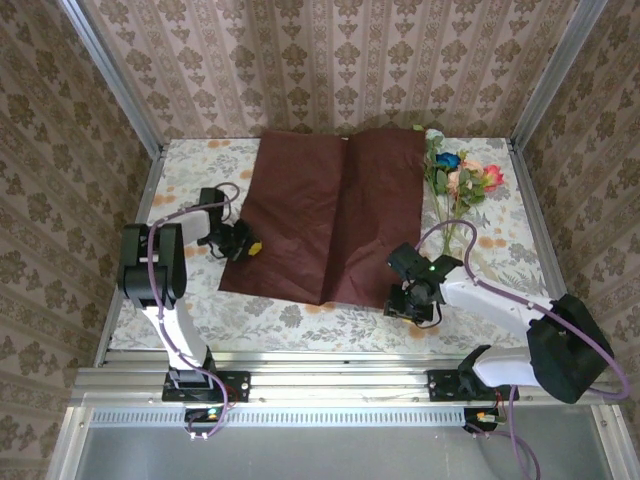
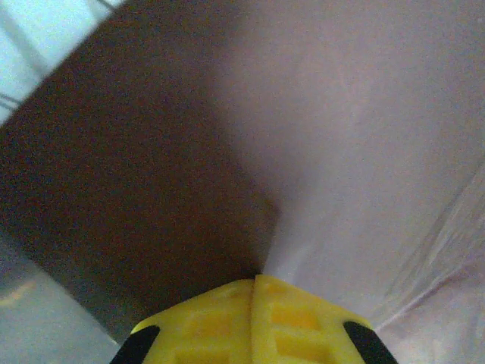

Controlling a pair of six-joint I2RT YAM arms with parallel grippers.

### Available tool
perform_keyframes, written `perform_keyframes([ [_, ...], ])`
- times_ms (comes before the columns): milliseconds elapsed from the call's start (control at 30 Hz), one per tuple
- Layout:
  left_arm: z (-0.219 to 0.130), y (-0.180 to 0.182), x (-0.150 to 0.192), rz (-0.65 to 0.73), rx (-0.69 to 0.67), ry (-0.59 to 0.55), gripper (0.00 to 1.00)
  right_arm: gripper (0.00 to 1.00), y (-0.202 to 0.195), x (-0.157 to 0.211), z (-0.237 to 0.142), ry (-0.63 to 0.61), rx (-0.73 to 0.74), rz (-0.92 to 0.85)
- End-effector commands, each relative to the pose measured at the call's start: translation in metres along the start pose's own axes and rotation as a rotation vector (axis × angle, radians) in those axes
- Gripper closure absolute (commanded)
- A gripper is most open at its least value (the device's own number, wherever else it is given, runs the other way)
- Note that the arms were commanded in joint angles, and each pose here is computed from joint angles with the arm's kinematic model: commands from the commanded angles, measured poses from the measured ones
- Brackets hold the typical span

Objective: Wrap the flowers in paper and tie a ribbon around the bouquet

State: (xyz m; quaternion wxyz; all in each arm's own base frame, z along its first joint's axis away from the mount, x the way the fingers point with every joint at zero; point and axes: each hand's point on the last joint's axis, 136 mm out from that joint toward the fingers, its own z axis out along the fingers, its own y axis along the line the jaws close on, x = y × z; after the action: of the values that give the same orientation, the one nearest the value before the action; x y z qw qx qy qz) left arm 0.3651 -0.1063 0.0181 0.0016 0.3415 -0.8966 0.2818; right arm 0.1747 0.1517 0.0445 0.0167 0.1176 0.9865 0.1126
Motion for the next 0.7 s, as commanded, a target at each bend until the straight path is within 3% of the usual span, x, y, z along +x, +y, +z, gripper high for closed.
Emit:
perform_keyframes([
  [0,-0.017,0.048,-0.013,0.025,-0.194,-0.037,1.00,0.54,0.000,-0.010,-0.024,-0.052,0.049,-0.037],
  [200,-0.063,0.035,-0.039,0.150,-0.264,-0.155,1.00,0.44,0.018,-0.038,-0.063,-0.198,0.011,-0.098],
  [300,-0.073,0.001,-0.021,0.199,-0.203,-0.177,1.00,0.45,0.033,-0.062,-0.058,-0.217,0.002,-0.107],
  [500,-0.011,-0.034,0.074,0.112,-0.001,0.016,1.00,0.58,0.083,-0.138,-0.014,-0.202,-0.051,-0.085],
  [667,0.025,-0.025,0.098,0.037,0.028,0.059,1.00,0.67,0.106,-0.183,0.021,-0.189,0.023,-0.133],
])
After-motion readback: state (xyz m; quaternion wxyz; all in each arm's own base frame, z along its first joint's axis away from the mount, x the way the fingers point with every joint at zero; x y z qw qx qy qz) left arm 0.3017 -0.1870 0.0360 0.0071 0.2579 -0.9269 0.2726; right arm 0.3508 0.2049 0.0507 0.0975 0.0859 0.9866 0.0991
